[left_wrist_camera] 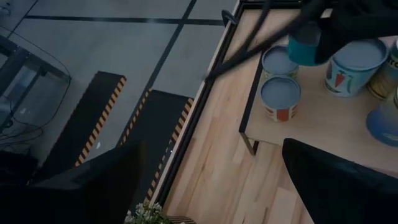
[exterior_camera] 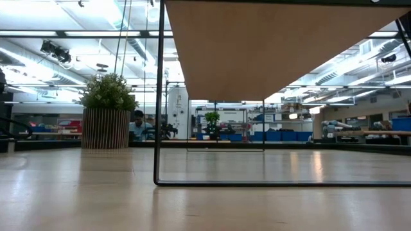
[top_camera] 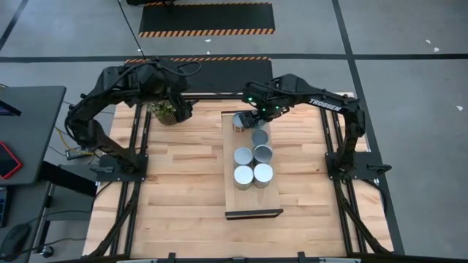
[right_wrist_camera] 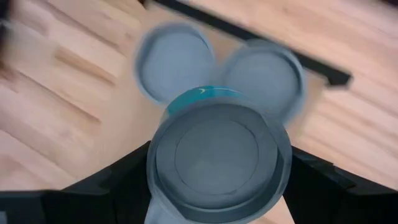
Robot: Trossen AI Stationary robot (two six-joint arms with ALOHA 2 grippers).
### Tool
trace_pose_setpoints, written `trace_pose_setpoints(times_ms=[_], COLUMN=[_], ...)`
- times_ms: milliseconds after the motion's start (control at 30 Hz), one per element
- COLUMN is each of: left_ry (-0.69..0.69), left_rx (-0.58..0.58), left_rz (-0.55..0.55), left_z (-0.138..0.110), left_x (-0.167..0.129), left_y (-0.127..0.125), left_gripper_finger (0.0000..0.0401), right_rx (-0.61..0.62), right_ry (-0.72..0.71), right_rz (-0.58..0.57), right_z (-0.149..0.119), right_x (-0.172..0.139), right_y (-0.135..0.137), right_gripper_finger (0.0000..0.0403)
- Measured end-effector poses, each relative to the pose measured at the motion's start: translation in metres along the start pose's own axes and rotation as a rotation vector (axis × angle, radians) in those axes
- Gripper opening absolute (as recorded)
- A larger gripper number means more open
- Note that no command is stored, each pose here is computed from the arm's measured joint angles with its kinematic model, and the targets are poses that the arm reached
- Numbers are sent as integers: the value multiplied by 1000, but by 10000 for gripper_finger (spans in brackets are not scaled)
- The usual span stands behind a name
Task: Pick and place cans onto a shelf
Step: Put the canned tuna on the shelf
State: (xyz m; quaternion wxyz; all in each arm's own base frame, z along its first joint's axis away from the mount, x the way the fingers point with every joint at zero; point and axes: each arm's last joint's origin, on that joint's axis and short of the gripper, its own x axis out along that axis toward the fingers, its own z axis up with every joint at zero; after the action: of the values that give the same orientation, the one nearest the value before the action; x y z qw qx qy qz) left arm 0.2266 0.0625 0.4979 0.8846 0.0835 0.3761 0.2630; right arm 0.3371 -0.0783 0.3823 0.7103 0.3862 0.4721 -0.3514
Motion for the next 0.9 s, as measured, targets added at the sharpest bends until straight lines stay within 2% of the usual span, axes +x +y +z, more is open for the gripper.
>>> trace_pose_setpoints(times_ms=[67,167,433,900], left_ry=[1,1,2,2], left_rx=[1,1,2,2], left_rz=[0,0,-1,-1], left_z=[0,0,0,0], left_x=[0,0,1,1], left_y=[0,0,0,0], left_gripper_finger=[385,385,385,385], right_rx=[-4,-7,-34,-31], right_ry=[-35,-25,-10,20], right_rz=[9,-32,-45,-89], right_z=[1,0,-8,-14], right_x=[2,7,11,10], right_y=[4,5,12,9], right_gripper_finger=[300,300,300,300])
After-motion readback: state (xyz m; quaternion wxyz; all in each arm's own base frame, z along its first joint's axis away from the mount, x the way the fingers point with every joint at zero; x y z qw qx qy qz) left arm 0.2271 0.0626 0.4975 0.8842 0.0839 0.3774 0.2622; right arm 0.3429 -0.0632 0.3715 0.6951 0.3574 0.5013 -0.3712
